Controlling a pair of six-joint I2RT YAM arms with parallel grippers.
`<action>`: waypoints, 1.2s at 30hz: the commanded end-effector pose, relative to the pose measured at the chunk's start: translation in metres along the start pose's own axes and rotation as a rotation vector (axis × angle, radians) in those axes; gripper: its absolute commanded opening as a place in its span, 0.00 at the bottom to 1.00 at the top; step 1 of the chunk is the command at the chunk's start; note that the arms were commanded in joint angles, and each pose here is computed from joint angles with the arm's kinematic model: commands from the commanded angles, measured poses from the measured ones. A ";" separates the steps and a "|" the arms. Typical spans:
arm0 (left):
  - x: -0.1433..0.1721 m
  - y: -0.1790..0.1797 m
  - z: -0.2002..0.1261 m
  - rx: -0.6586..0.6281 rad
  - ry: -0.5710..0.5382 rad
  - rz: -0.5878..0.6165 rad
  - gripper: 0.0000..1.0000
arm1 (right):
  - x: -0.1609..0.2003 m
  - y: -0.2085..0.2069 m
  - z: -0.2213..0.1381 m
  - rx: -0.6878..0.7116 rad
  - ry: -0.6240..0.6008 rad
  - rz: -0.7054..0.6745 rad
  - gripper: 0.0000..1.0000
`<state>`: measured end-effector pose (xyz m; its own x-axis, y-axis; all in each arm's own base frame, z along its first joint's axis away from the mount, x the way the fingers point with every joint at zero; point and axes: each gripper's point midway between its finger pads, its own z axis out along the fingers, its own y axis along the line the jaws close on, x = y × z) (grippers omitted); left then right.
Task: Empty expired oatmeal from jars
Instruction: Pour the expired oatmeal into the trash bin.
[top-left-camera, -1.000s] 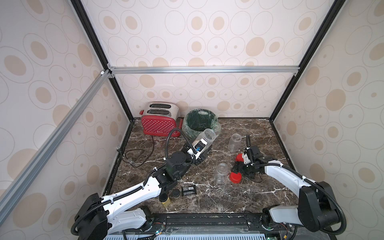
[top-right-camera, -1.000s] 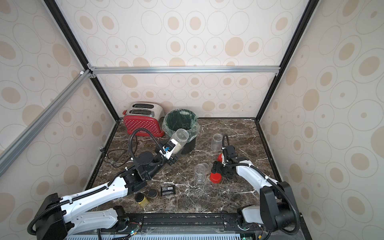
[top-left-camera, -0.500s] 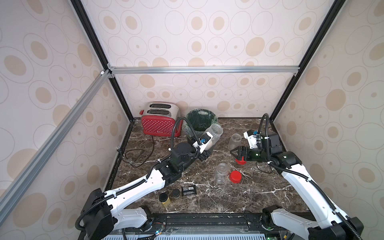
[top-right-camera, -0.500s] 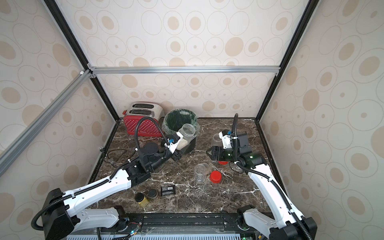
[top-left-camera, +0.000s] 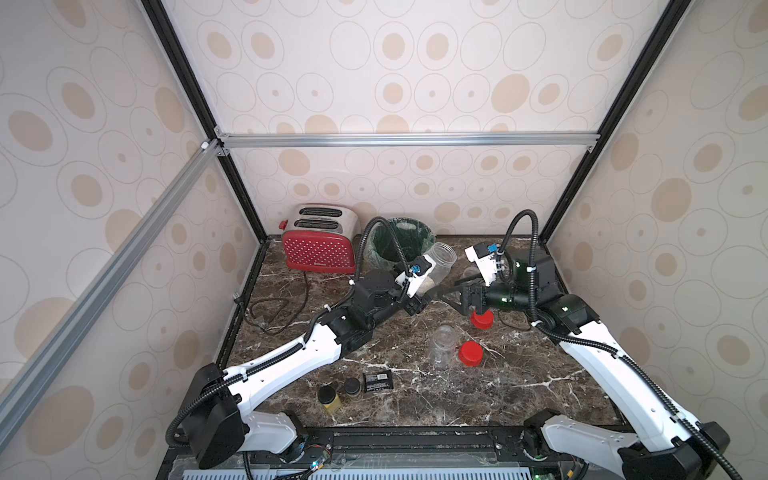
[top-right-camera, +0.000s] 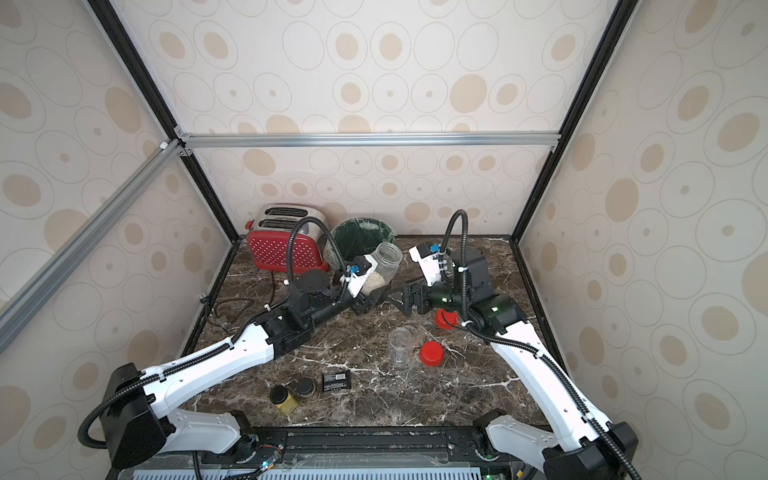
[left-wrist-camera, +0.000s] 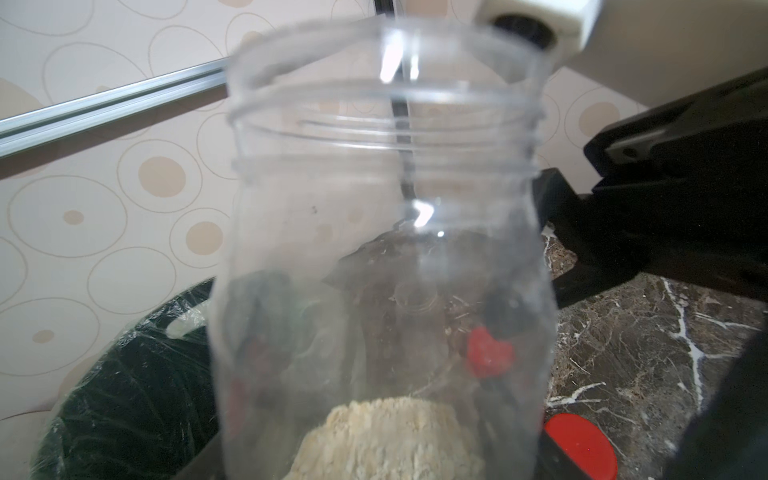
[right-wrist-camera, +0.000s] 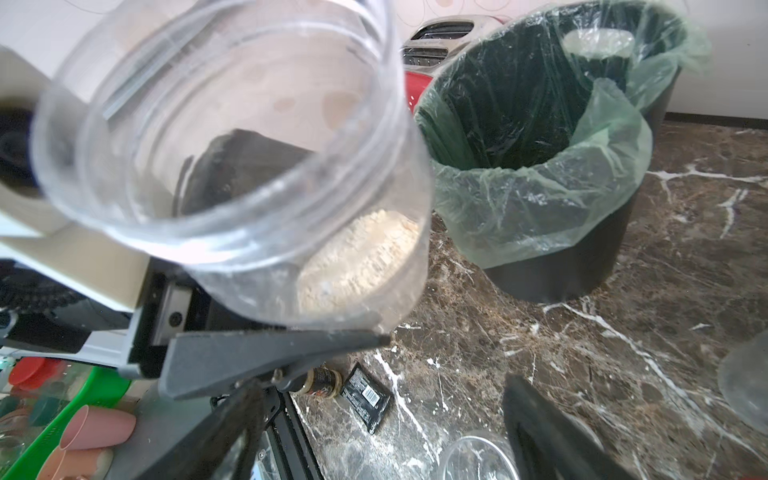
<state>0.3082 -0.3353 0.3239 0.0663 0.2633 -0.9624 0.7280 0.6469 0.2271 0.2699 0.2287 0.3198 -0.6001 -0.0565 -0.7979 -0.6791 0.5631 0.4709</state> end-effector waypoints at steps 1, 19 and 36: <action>-0.026 0.003 0.002 0.022 -0.058 -0.013 0.52 | -0.020 0.020 0.003 -0.086 -0.040 -0.070 0.92; -0.031 -0.009 0.001 0.102 -0.069 0.040 0.51 | -0.054 0.022 0.028 -0.143 -0.097 -0.045 0.96; -0.042 0.000 -0.015 0.049 -0.119 0.062 0.89 | -0.069 0.017 0.050 -0.185 -0.094 0.095 0.50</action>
<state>0.3152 -0.3276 0.3243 0.0470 0.2907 -0.9556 0.7351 0.6377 0.2301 0.3170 0.2805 0.3490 -0.5988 0.0164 -0.8007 -0.7239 0.4167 0.5499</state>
